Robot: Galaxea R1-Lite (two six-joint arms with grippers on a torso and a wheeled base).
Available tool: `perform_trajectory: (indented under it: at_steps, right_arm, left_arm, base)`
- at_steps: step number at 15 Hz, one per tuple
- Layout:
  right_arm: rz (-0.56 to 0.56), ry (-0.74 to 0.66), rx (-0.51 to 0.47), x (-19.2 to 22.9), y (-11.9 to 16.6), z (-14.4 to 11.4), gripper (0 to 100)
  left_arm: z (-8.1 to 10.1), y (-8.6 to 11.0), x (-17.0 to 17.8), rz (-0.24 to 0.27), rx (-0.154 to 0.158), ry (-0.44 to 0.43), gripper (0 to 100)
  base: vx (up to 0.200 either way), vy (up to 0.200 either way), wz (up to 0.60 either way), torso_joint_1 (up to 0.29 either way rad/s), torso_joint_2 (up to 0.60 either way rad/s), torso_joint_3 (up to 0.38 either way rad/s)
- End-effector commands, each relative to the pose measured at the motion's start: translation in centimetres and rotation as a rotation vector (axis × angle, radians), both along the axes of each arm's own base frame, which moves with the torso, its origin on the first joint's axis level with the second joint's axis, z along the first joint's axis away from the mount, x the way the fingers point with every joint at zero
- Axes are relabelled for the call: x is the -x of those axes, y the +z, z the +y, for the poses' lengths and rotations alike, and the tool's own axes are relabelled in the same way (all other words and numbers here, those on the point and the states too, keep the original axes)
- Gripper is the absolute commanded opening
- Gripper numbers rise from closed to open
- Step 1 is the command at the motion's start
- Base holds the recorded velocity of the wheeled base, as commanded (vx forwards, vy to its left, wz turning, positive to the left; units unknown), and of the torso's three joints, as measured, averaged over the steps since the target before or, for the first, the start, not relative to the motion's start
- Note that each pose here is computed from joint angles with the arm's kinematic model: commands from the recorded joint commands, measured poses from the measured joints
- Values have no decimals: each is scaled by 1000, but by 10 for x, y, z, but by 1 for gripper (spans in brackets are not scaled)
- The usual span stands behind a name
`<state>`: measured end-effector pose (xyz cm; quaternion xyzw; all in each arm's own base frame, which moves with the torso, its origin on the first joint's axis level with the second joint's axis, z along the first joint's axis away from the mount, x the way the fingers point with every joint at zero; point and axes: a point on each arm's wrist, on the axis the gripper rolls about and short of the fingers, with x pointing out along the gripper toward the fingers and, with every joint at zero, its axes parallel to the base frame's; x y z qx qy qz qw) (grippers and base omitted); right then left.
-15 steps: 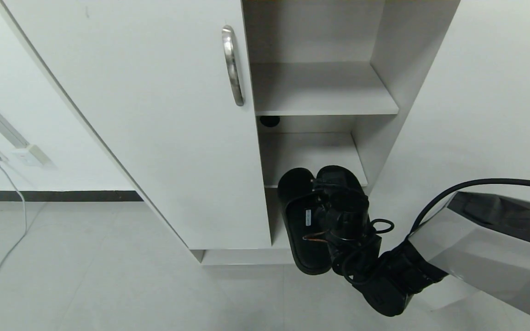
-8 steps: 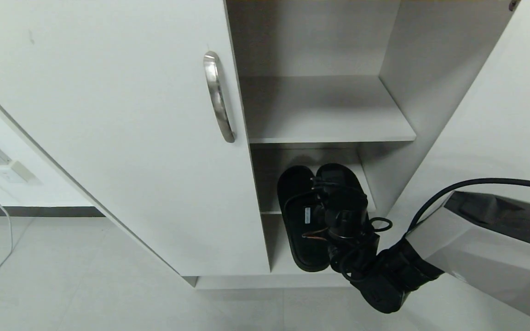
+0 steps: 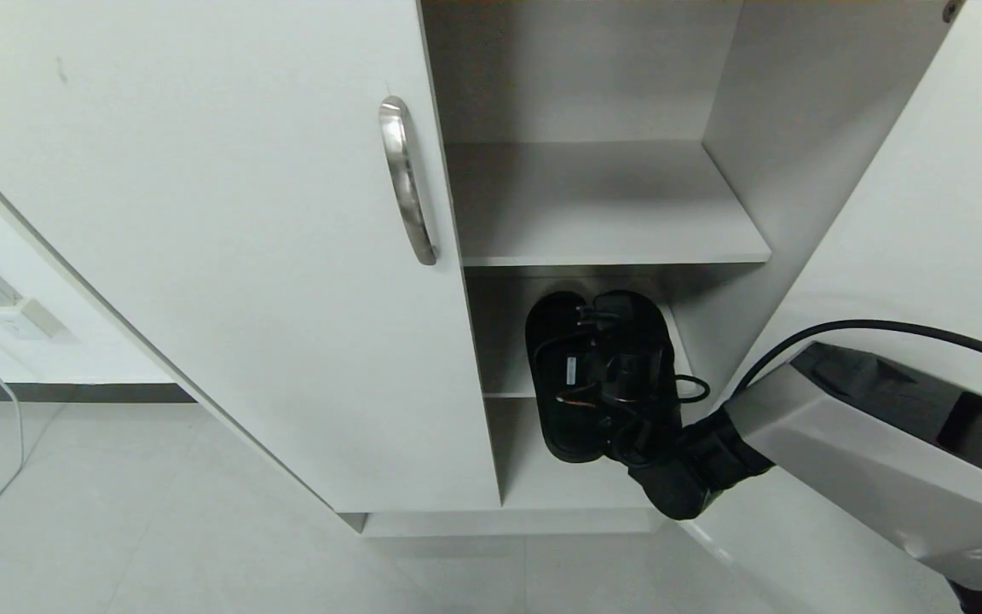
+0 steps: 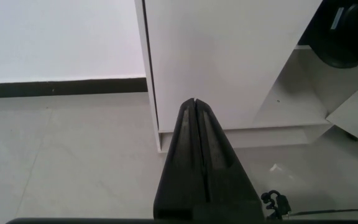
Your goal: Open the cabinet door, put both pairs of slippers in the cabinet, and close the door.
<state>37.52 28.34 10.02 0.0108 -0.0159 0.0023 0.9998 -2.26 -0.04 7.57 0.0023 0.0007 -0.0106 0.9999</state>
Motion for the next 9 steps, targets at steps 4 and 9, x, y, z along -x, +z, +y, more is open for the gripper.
perform_trajectory:
  at_steps: [4, 9]
  right_arm:
    - [-13, -34, -9, -22, 2, -3, 0]
    - [-21, -38, -16, -31, 8, 1, 0]
  left_arm:
    - [0, 0, 0, 0, 2, 0, 0]
    - [0, 0, 0, 0, 2, 0, 0]
  base:
    - [0, 0, 0, 0, 0, 0]
    - [0, 0, 0, 0, 0, 0]
